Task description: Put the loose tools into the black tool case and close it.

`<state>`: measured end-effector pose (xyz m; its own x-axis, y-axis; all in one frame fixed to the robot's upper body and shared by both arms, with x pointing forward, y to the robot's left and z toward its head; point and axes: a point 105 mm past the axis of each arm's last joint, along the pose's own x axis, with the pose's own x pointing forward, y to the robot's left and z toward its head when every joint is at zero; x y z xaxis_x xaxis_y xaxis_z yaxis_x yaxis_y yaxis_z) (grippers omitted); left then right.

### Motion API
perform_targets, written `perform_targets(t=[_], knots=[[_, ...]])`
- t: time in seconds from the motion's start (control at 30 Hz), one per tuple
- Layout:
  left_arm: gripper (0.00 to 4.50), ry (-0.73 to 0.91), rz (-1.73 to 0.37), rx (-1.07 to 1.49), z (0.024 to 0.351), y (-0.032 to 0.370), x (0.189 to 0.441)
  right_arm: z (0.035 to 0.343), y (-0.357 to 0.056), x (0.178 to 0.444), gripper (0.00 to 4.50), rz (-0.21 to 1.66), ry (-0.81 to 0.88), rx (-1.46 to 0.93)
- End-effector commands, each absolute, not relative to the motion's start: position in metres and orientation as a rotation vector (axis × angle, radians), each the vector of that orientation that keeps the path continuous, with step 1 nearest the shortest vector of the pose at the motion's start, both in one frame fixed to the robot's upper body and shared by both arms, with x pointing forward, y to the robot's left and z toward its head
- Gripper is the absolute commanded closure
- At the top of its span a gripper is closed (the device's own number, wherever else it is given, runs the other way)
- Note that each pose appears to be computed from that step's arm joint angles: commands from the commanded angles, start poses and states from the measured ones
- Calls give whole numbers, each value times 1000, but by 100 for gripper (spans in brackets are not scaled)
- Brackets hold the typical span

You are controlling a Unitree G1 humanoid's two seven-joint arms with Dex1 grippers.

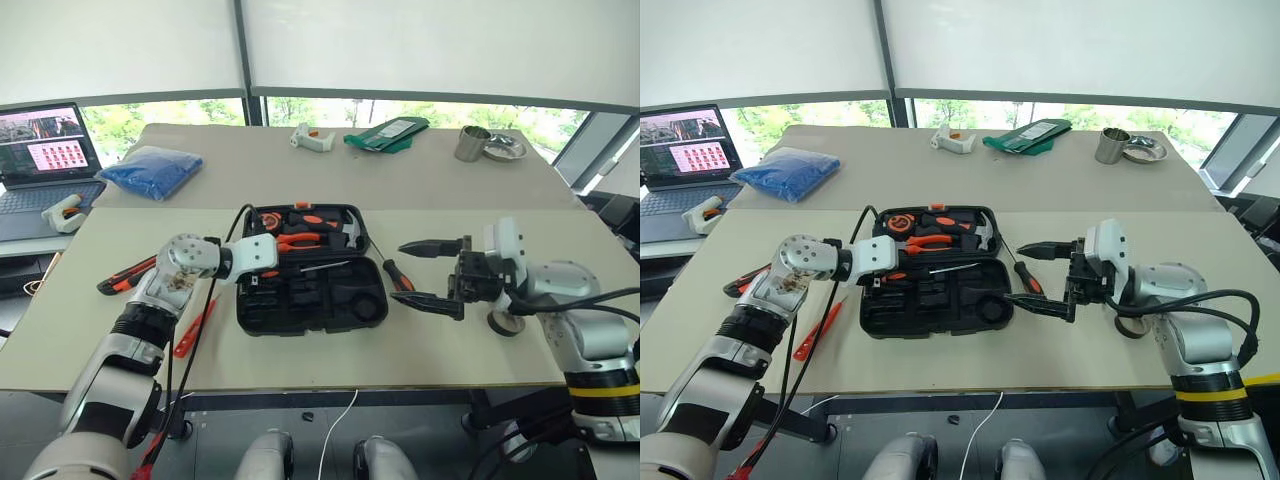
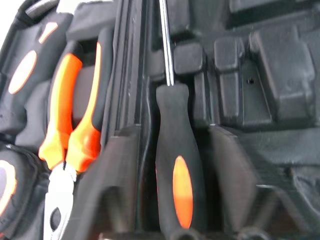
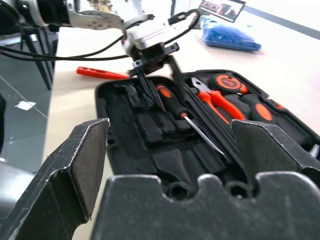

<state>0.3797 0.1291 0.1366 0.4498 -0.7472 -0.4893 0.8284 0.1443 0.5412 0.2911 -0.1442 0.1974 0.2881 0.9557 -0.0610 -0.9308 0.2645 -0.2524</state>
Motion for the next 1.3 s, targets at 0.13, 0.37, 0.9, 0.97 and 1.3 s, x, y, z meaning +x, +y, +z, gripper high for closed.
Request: perform_targets(t=[0.13,0.37,0.9,0.97,1.3], knots=[[146,-28,-1081,658,171,119,380,217,-143,283,0,1266,-162,-138],[386,70,-1007,481,142,117,381,214,-147,286,0,1214,-167,-108],[447,180,-959,500,103,113,380,197,-161,291,0,1106,-118,-103],[447,91,-942,442,121,116,381,193,-172,298,0,1013,-108,-119],[116,-286,-1123,195,191,171,327,161,-234,275,0,732,-58,-164]])
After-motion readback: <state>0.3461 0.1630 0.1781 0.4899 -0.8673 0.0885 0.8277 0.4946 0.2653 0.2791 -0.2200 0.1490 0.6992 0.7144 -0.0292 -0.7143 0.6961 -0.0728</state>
